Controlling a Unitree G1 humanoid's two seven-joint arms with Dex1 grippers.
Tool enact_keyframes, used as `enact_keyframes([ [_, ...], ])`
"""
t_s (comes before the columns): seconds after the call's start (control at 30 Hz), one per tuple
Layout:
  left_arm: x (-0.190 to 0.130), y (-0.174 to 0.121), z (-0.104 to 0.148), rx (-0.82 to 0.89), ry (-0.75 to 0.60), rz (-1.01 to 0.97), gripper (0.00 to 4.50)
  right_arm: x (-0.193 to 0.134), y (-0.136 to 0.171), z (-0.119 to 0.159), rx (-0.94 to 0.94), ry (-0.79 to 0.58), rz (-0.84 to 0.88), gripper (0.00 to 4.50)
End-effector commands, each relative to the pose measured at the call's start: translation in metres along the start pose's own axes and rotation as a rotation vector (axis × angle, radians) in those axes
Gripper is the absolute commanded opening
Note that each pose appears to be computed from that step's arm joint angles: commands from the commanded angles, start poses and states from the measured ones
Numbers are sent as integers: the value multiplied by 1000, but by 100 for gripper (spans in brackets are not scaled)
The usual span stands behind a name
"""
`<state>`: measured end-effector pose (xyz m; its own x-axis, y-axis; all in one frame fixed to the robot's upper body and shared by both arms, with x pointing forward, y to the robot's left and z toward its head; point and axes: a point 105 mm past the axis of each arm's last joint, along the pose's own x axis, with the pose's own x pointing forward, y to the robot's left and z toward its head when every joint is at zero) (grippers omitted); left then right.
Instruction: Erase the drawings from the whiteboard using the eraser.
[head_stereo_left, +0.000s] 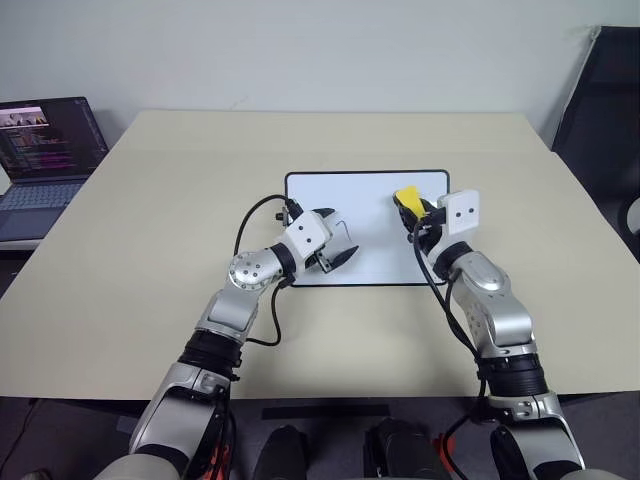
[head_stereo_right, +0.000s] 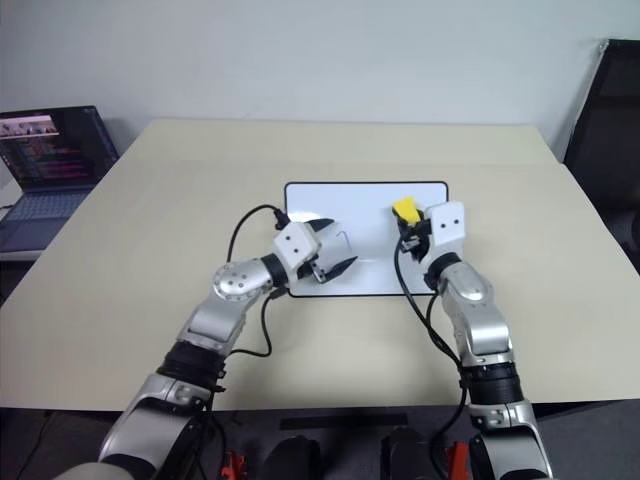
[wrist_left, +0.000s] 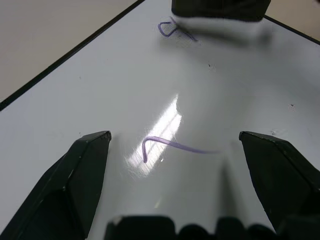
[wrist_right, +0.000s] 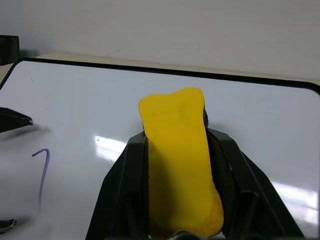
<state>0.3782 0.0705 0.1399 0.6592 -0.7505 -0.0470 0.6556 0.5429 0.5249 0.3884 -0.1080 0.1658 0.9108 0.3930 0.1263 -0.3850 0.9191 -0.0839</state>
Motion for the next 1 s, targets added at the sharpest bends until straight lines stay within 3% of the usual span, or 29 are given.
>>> enact_keyframes([
  [0.03,1,9,14,37,-46,22,450,11,-6,22,-28,-68,0,126],
  [0.4,2,10,14,37,-50,31,450,20,-7,14,-47,-23,3,126],
  [0.5,0,12,13,36,-48,38,450,12,-4,-17,-57,123,17,126],
  [0.73,-2,11,12,32,-46,45,450,-13,-3,-36,-56,205,12,126],
  [1.0,1,12,13,31,-49,45,450,-12,-8,-26,-55,174,-8,126],
])
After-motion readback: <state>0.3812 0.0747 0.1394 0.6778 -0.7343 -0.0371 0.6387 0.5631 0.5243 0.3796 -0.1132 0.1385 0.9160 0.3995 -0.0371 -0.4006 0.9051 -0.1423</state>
